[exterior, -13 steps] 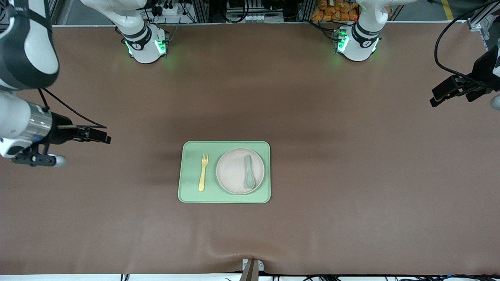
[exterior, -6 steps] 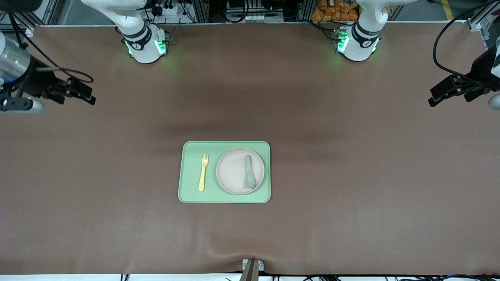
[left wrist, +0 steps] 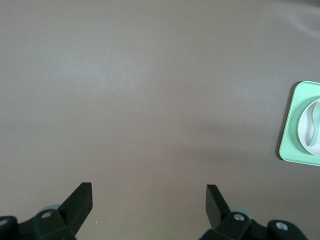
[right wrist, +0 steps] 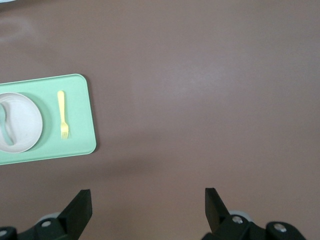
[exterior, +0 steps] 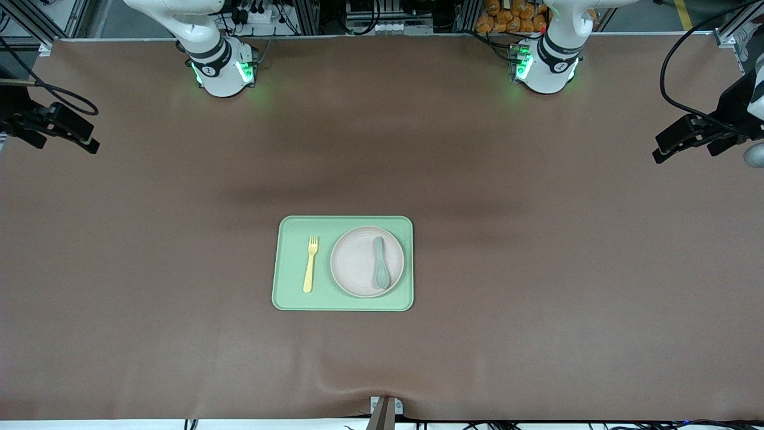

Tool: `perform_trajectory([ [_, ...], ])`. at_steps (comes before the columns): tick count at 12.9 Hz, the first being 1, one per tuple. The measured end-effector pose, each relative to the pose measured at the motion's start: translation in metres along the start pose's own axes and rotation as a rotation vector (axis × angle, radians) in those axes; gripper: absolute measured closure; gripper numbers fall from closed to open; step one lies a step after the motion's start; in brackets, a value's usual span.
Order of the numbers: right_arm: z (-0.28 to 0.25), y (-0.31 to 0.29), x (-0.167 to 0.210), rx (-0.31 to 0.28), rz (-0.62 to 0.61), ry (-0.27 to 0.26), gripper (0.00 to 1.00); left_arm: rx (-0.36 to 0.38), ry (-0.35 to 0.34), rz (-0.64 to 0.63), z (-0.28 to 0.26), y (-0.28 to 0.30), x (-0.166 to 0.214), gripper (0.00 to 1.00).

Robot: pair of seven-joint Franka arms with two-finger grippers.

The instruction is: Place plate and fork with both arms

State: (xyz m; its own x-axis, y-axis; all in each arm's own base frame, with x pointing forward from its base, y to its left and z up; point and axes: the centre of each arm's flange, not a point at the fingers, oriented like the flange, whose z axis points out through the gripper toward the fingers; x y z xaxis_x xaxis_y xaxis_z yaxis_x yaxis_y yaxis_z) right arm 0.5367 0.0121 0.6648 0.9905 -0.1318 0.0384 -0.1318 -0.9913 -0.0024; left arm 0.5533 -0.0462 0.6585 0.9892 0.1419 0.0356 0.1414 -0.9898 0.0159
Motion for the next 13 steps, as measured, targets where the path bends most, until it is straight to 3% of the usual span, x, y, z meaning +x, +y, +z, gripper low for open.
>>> perform_trajectory([
  [13,0.019,-0.003,0.013,0.000,-0.085,-0.033,0.00,0.001,-0.003,0.001,0.001,0.001,0.000,0.00],
])
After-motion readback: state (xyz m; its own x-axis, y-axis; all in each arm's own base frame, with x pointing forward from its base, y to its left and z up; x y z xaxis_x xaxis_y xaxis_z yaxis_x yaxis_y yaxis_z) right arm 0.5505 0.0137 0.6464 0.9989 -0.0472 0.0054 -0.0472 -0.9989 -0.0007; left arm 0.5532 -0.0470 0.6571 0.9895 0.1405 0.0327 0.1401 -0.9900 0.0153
